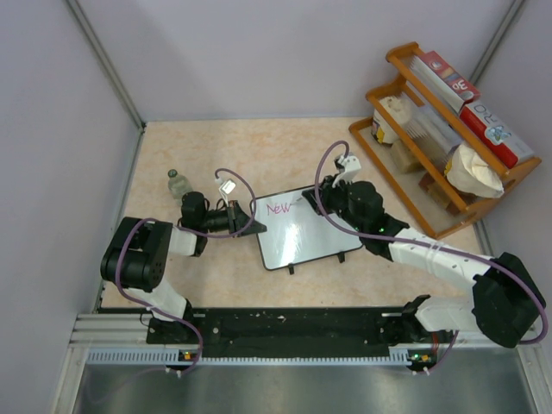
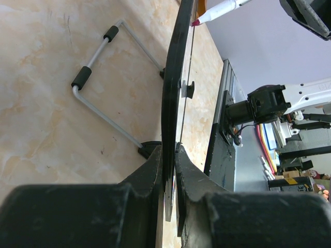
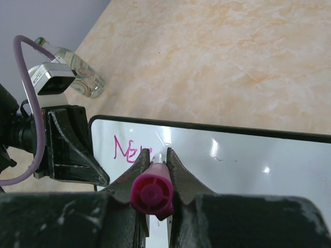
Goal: Write a sentence on the whiteboard
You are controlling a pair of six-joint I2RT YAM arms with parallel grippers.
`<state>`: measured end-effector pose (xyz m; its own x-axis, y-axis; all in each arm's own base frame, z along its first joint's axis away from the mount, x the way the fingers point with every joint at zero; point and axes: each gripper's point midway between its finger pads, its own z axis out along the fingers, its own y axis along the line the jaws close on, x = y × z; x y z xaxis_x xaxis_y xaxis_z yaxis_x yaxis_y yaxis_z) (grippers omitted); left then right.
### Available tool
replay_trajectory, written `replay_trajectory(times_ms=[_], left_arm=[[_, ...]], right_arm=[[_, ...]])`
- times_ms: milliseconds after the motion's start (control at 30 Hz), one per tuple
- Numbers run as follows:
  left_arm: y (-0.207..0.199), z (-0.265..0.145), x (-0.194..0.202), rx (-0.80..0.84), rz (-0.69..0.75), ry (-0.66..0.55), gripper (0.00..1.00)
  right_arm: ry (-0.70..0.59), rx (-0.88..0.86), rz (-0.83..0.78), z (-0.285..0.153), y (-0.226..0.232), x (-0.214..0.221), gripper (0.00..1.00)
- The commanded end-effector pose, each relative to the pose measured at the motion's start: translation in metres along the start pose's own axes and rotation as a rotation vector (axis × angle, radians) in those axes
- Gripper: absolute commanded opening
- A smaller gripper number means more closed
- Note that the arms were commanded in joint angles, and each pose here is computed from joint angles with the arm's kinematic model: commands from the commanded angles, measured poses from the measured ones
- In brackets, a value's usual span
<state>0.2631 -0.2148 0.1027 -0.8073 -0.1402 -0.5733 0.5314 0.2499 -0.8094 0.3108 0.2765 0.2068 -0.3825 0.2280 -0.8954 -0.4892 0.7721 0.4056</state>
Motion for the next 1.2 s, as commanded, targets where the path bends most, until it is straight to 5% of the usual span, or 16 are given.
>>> replay_trajectory(times_ms=[0, 633, 1167], left_arm=[[0.003, 0.0, 0.002, -0.007, 0.009, -0.008, 0.0], [0.003, 0.0, 0.001, -0.005, 0.009, -0.008, 0.0], [0.003, 0.0, 0.001, -0.005, 0.009, -0.008, 0.0]], right_arm=[[-0.055, 0.027, -0.016, 0.007, -0.002, -0.023, 0.0], [-0.112, -0.042, 0.031, -0.02, 0.005, -0.048, 0.0], [-0.046, 0.013, 0.006, -0.01, -0.016, -0.021, 0.0]])
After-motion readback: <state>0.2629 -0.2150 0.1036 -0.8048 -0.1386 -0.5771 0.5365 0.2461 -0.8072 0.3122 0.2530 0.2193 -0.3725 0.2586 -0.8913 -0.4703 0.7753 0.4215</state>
